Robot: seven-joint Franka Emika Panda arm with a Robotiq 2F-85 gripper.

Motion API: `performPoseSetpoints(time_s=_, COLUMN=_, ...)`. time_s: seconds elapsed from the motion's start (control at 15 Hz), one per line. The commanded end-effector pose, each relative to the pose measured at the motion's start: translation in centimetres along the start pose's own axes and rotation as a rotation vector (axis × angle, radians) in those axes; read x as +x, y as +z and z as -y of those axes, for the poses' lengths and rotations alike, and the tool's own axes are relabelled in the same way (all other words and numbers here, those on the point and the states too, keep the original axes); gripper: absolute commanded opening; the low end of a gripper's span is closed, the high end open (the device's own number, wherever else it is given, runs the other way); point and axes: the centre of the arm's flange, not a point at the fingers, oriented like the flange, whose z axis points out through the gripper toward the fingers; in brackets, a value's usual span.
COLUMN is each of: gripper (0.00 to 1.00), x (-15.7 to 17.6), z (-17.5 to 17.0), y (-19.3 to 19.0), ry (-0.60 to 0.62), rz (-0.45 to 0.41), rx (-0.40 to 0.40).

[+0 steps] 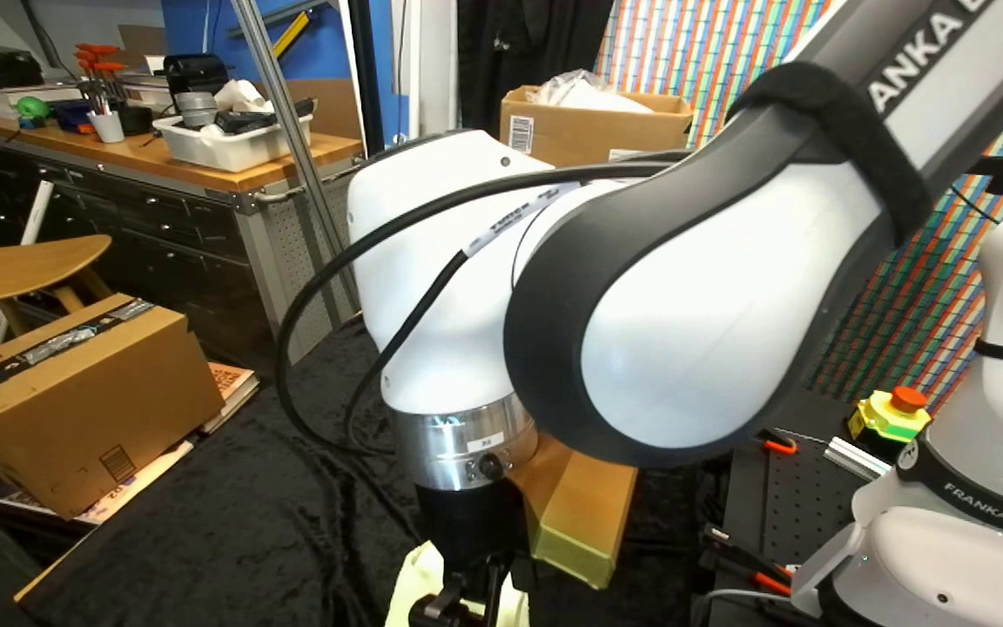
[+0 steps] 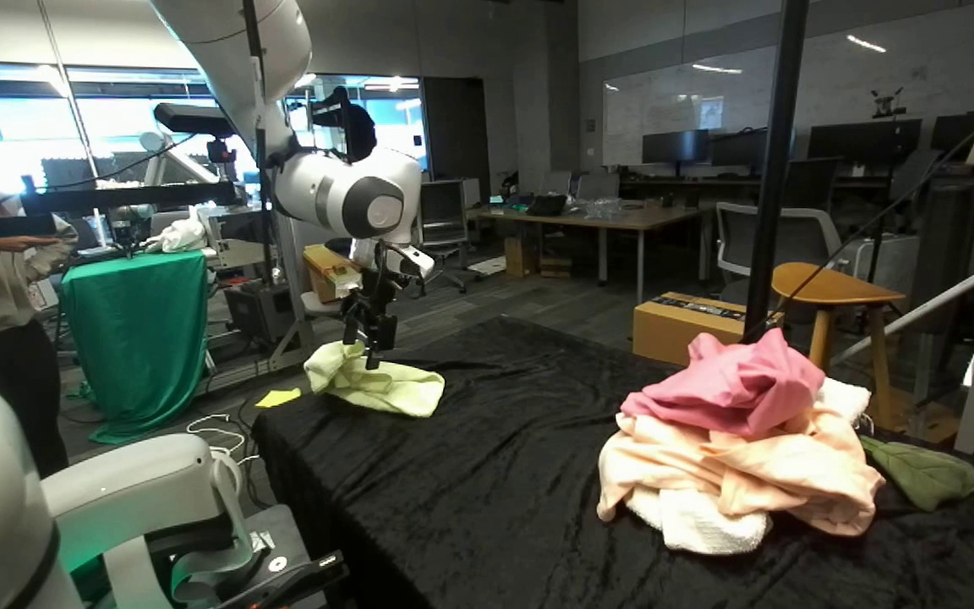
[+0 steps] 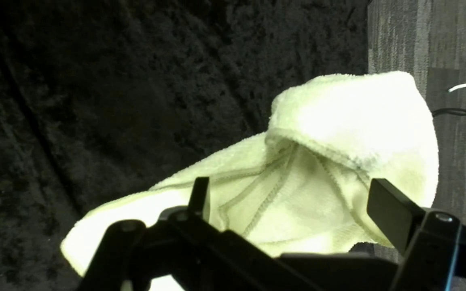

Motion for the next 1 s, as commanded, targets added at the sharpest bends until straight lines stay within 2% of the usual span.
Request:
performPoseSetpoints(time_s=0.0, gripper=1.0, x=-0.1, z=1.7, y=0.7, ry=0.041, rz=0.017, rx=0.047)
performPoseSetpoints(time_s=0.4, gripper=1.0, x=-0.8, z=2.9, y=2.4, ry=0.059, rz=0.075, rx=0.073)
performPoseSetpoints(time_s=0.93, gripper=1.0, x=-0.9, z=5.2, y=2.3, ry=0.052, rz=0.118, rx=0.135)
